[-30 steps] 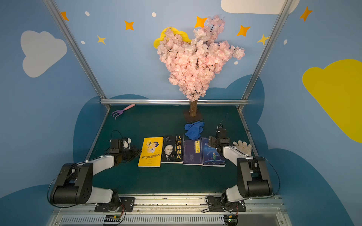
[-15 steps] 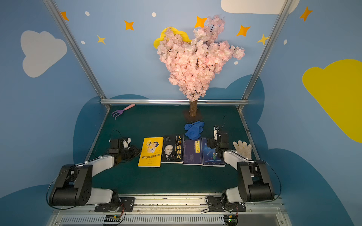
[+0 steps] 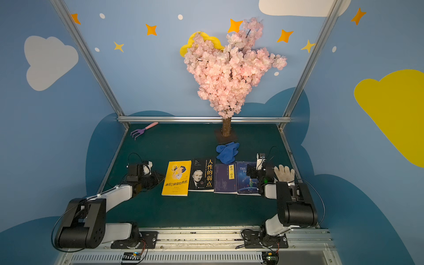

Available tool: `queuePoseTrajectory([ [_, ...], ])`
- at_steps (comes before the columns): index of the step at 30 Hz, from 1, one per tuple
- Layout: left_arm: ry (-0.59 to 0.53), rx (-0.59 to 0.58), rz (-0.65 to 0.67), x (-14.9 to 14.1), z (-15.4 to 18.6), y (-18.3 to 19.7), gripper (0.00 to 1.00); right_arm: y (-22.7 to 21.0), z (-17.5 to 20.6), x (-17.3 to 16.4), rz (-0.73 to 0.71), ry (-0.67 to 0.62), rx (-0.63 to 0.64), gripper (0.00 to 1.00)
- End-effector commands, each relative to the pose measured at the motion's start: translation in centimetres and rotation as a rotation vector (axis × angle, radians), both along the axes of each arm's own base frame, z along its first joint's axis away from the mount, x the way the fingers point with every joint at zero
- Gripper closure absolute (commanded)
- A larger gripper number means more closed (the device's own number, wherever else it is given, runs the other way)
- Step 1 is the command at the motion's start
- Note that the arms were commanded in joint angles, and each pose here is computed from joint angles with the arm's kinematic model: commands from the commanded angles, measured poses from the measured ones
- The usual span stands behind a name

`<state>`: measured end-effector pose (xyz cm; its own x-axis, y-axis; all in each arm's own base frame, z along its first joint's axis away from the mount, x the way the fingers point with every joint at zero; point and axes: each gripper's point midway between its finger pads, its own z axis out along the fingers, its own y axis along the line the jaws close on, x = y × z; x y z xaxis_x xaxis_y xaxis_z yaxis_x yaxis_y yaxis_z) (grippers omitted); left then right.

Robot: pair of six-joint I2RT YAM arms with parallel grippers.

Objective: Wipe the cover of the book
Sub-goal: Reset both arms

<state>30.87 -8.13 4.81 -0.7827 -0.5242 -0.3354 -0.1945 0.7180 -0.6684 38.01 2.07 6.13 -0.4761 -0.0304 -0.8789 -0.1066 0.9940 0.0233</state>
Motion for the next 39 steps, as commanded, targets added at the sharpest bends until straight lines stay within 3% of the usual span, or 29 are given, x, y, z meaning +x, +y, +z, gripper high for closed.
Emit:
queuePoseTrajectory([
  [1,-0.033,0.045,-0.013,0.0,0.7,-0.1,0.85,0.9,2.9,1.2,0.032,-0.071,0.030,0.04],
  [8,-0.145,0.251,0.039,0.4,4.9,1.3,0.78,1.0,2.5,1.1,0.038,-0.031,0.007,0.05],
  [16,-0.312,0.449,0.232,2.0,10.7,5.7,0.62,1.0,2.6,1.1,0.038,-0.034,0.006,0.05],
  [20,-0.336,0.529,0.286,2.3,10.7,7.2,0.46,1.0,2.5,1.0,0.037,-0.032,0.006,0.05],
  [22,-0.325,0.567,0.303,2.3,10.2,7.9,0.26,1.0,2.5,1.0,0.036,-0.030,0.006,0.05],
  [23,-0.325,0.578,0.301,2.3,10.0,8.0,0.04,1.0,2.6,1.1,0.037,-0.033,0.006,0.05],
  [24,-0.345,0.600,0.282,2.5,10.1,7.9,0.00,1.0,2.5,1.0,0.037,-0.029,0.005,0.05],
  [28,-0.497,0.696,0.162,2.6,10.6,7.1,0.00,1.0,2.5,1.1,0.037,-0.031,0.005,0.05],
  [33,-0.695,0.860,0.200,1.5,10.5,8.6,0.00,1.0,2.5,1.0,0.034,-0.030,0.003,0.05],
  [36,-0.699,0.900,0.181,1.3,9.4,8.7,0.00,1.0,2.6,1.0,0.034,-0.032,0.002,0.05],
  [39,-0.708,0.858,0.106,2.1,8.1,7.5,0.00,1.0,2.6,1.0,0.034,-0.032,0.000,0.05],
])
